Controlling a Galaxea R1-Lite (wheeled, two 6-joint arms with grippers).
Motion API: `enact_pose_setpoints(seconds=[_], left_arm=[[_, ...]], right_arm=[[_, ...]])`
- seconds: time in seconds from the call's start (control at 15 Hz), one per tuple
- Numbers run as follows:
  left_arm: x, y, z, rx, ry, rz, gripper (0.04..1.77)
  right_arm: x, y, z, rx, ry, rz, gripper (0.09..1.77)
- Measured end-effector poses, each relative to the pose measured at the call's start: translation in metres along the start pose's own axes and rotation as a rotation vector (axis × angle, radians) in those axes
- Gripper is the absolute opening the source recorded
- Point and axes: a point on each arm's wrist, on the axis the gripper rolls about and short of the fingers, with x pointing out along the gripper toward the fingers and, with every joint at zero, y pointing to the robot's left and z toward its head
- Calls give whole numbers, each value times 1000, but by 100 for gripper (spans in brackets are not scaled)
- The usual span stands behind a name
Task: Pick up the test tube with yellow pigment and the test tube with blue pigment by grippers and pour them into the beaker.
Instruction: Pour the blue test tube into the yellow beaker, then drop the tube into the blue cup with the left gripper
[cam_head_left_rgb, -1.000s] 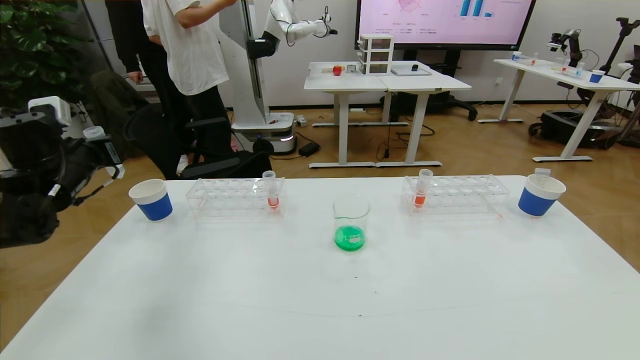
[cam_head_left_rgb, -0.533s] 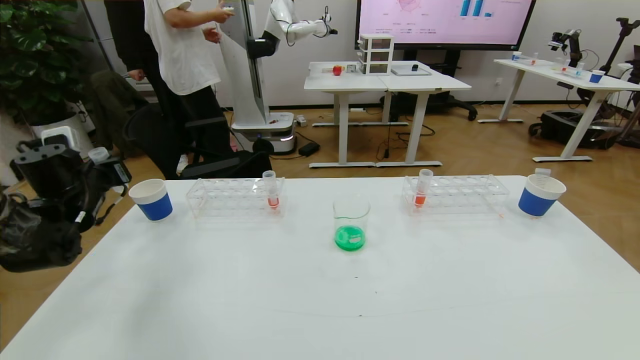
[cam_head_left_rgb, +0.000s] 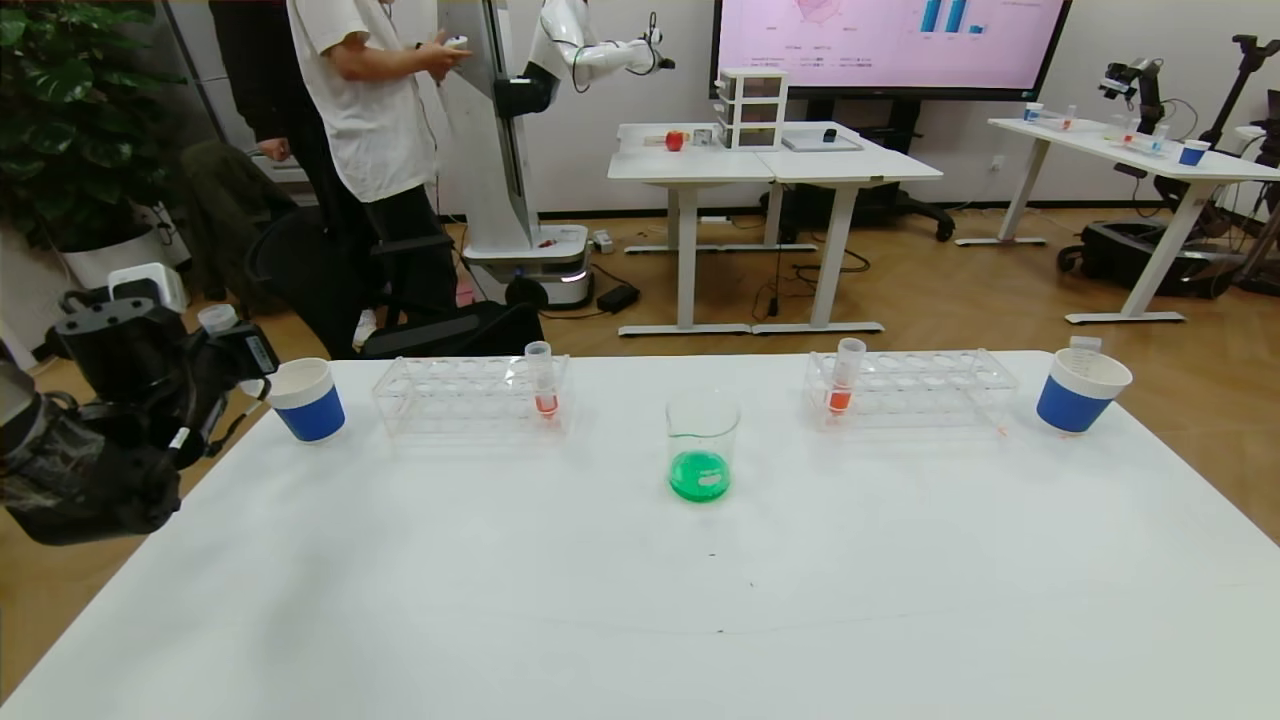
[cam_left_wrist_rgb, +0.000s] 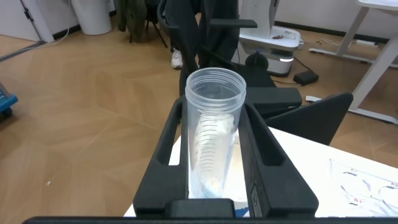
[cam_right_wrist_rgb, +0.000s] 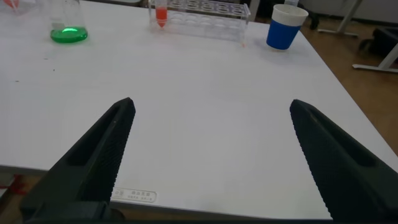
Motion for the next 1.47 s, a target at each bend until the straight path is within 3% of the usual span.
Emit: enact_pose_setpoints(seconds=[0.27,0.67,1.47], left_arm=[[5,-4,5,1,-20,-8,51],[8,-22,-4,0,-13,-49,51],[24,-30,-39,16,40,-54,51]], right_arm=[[0,0,0,0,0,0,174],[0,0,0,0,0,0,174],[0,0,0,0,0,0,174]])
